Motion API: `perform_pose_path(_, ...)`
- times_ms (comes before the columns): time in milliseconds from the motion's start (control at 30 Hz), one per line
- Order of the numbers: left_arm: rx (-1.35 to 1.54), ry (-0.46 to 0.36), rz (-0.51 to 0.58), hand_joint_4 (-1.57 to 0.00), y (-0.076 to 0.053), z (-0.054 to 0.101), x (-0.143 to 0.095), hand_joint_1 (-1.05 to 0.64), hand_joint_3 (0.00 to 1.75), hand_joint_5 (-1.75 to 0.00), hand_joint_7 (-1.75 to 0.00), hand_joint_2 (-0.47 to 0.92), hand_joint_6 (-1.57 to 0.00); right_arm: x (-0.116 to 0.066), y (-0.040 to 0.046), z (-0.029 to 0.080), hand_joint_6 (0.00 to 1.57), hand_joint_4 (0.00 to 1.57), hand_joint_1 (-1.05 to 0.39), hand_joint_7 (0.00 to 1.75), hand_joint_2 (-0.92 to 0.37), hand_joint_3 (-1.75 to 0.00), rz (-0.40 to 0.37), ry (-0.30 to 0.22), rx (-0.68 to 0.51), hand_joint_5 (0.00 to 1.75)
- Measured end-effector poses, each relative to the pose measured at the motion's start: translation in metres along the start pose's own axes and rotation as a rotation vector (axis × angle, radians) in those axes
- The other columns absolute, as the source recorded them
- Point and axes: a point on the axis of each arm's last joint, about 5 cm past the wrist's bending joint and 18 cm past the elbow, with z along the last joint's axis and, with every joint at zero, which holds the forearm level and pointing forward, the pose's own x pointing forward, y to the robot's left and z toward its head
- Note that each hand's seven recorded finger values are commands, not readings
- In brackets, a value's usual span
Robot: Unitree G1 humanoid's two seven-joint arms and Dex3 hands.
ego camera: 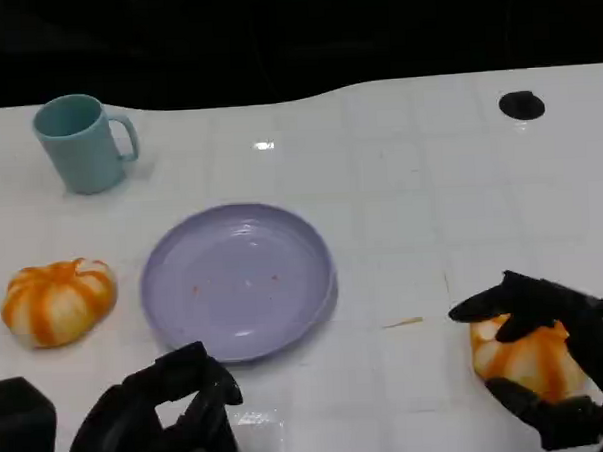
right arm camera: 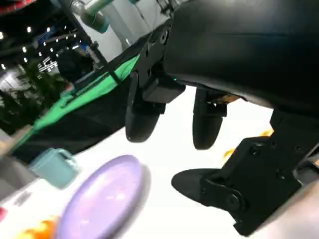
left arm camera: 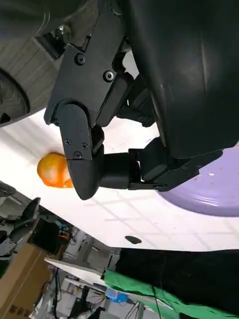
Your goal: Grasp the bread from the table and place it into the plate.
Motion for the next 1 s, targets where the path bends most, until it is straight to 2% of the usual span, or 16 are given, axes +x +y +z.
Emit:
perform_pose_path(100,0.000,0.000,0.000,-0.83,0.000,0.000,0.000,-0.58,0.57,-1.75,-1.46,0.79,-0.79,0.000,-0.0085,0.005,0.52,0.33,-0.35,0.26,-0.63,-0.36,0.012,0.003,-0.113,0.77)
perform_pose_path(133,0.000,0.000,0.000,-0.83,0.000,0.000,0.000,-0.58,0.56,-1.75,-1.46,0.79,-0.79,0.000,-0.0110,0.006,0.49,0.27,-0.39,0.19,-0.69,-0.26,0.023,0.004,-0.156,0.71)
perform_pose_path(233,-0.001,0.000,0.000,-0.83,0.000,0.000,0.000,-0.58,0.56,-1.75,-1.46,0.79,-0.79,0.000,-0.0216,0.012,0.45,0.18,-0.42,0.10,-0.76,-0.10,0.098,0.017,-0.303,0.67)
perform_pose_path(333,-0.002,0.003,0.000,-0.83,0.000,0.000,0.000,-0.58,0.56,-1.75,-1.46,0.80,-0.79,0.000,-0.0294,0.020,0.44,0.15,-0.43,0.07,-0.76,-0.05,0.151,0.035,-0.407,0.66)
perform_pose_path(433,-0.002,0.003,0.000,-0.83,0.000,0.000,0.000,-0.58,0.55,-1.75,-1.46,0.80,-0.79,0.000,-0.0325,0.025,0.43,0.14,-0.42,0.05,-0.74,-0.03,0.176,0.048,-0.462,0.64)
perform_pose_path(667,-0.003,0.002,-0.001,-0.83,-0.001,0.000,0.000,-0.59,0.53,-1.75,-1.46,0.81,-0.79,0.000,-0.0344,0.029,0.44,0.14,-0.43,0.02,-0.72,0.00,0.240,0.088,-0.584,0.52)
perform_pose_path(800,-0.006,0.001,-0.001,-0.83,-0.001,0.000,0.000,-0.59,0.51,-1.75,-1.45,0.81,-0.79,0.003,-0.0308,0.030,0.45,0.21,-0.43,0.01,-0.70,0.00,0.270,0.093,-0.611,0.42)
perform_pose_path(1000,-0.014,-0.003,-0.004,-0.82,-0.001,-0.001,0.000,-0.59,0.49,-1.75,-1.43,0.82,-0.80,0.009,-0.0239,0.022,0.43,0.25,-0.43,0.00,-0.71,-0.01,0.313,0.118,-0.637,0.31)
